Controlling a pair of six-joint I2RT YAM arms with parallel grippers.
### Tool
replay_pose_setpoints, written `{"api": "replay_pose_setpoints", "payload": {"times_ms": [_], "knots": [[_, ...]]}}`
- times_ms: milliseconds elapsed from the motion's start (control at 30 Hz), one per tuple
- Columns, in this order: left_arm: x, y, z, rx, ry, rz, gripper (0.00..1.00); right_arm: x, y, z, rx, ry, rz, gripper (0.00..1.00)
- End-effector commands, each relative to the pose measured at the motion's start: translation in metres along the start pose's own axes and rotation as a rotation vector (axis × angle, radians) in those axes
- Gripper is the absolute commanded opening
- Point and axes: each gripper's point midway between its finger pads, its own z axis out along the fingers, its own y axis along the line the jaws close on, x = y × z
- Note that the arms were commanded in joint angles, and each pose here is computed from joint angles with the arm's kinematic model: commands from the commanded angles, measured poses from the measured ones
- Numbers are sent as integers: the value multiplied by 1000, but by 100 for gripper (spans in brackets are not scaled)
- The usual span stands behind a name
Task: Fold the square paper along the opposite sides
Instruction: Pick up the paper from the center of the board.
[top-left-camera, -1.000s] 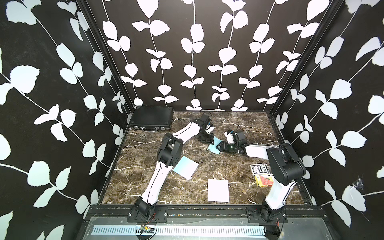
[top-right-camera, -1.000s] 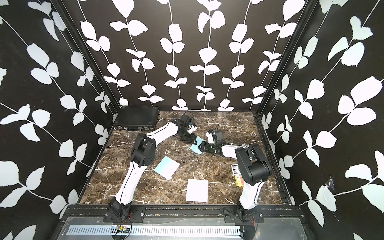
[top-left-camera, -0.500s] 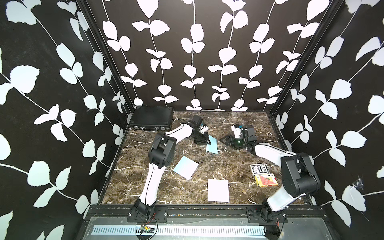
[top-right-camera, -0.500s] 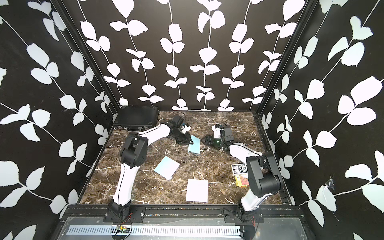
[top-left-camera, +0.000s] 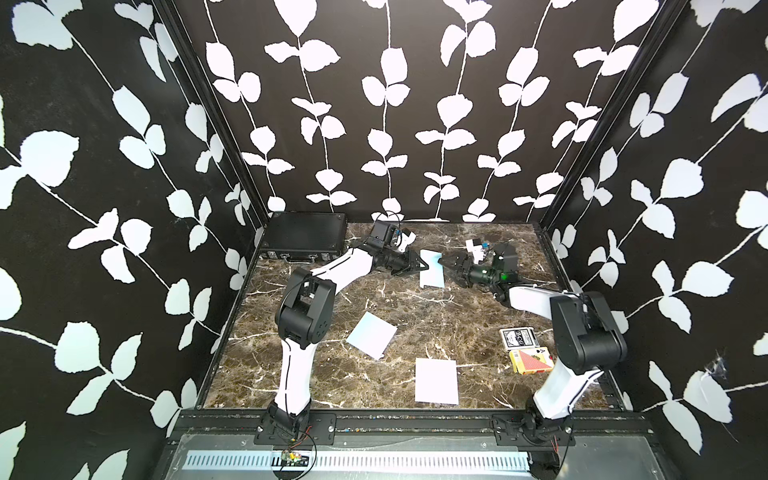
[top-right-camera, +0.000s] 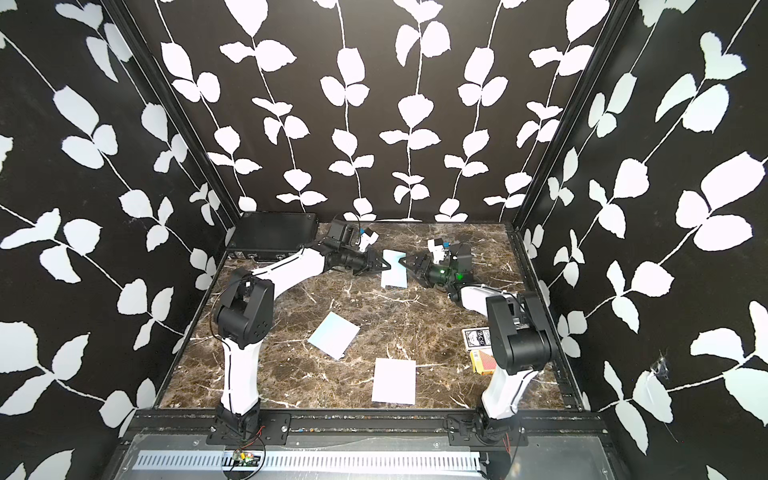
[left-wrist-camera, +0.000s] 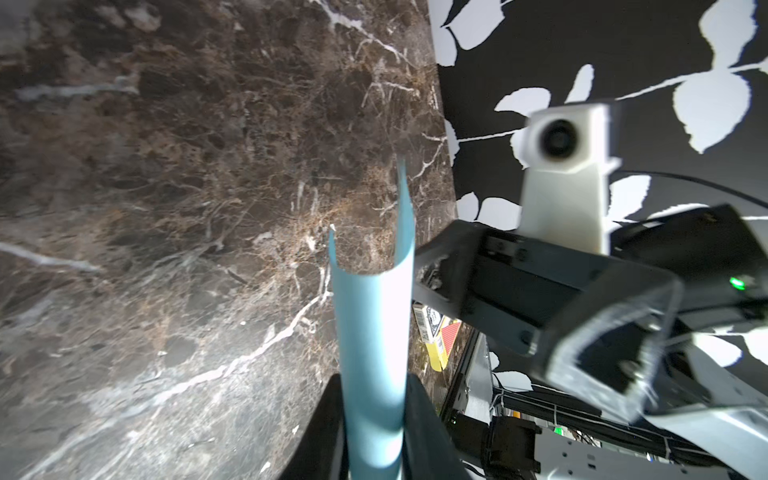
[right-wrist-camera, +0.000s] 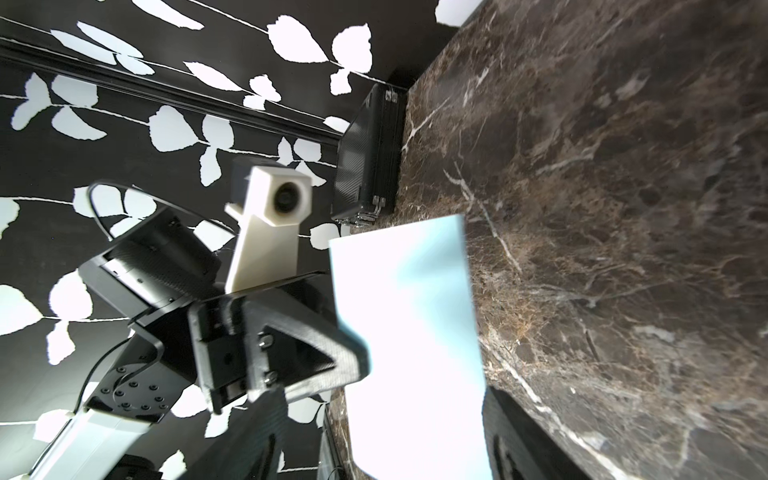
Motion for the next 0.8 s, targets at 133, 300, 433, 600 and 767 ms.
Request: {"api": "replay_pose_setpoints", "payload": {"times_ms": [133,300,433,600,767], "knots": [[-2,-38,-18,92,-32,69,22,-2,-1,7,-94,8,-6,78],[-1,-41,-20,99,-33,78,21,-5,4,13,-124,5,-7,74],[-1,-42,-20,101,-34,82,21,-4,18,17,-162,9,-25,64],[-1,-44,-23,103,-36,91,21,-6,27,16,-183,3,-31,50],[-1,-46,-24,102,-37,101,21,-8,35,13,-186,-10,-47,27]]}}
